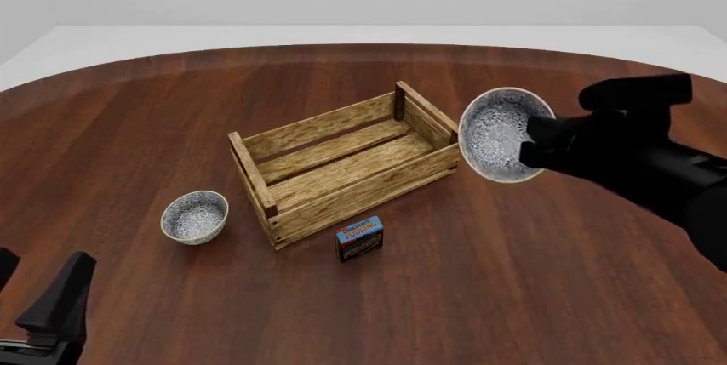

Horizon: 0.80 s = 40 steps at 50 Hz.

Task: Stack the right bowl on the left bowl and place them in the tray.

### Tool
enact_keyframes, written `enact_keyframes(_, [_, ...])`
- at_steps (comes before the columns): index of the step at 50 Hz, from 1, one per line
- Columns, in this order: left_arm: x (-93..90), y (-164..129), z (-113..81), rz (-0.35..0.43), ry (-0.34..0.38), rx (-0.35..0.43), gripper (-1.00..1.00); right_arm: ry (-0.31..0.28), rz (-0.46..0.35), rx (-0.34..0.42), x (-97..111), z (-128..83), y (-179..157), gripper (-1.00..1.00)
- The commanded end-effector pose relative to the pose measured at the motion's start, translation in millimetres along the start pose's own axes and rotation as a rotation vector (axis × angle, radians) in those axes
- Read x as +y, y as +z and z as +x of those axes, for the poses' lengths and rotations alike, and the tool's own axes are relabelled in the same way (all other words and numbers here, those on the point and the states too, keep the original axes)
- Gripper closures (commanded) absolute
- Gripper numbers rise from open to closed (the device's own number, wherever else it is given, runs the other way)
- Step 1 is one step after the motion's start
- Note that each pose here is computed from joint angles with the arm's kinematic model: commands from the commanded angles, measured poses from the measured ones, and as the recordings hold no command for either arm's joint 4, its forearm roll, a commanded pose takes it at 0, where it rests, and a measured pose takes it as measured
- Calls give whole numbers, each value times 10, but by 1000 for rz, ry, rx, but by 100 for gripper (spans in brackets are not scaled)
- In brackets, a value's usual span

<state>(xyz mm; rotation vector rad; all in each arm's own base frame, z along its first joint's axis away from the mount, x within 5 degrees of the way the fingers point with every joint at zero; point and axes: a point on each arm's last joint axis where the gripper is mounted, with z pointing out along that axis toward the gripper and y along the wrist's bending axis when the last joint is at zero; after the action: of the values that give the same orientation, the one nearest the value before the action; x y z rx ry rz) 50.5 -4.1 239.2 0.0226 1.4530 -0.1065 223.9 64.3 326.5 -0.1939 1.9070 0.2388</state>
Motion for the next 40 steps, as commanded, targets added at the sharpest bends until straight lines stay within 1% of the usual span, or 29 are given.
enact_keyframes(1, [-23,-10,-62,41,-4,-4,-100,13,-38,-43,79,-9,-91,100])
enact_keyframes(5, [-36,-20,-121,64,-11,-9,-100,4,-47,-53,96,12,-106,100])
enact_keyframes(10, [-45,-23,-148,80,-6,-12,-100,0,-56,-61,114,29,-123,100])
enact_keyframes(21, [-79,25,-228,133,-8,-15,-100,11,-69,-82,130,75,-157,100])
enact_keyframes(26, [-111,75,-290,174,-8,-19,-100,19,-76,-93,142,72,-171,100])
enact_keyframes(27, [-118,85,-311,182,2,-25,-100,19,-77,-94,144,73,-167,100])
enact_keyframes(31, [-152,151,-360,214,-5,-29,-100,24,-82,-93,155,100,-126,100])
enact_keyframes(35, [-187,193,-426,250,0,-39,-100,22,-84,-89,162,128,-88,100])
enact_keyframes(40, [-231,263,-461,283,3,-41,-100,15,-79,-92,151,109,-88,100])
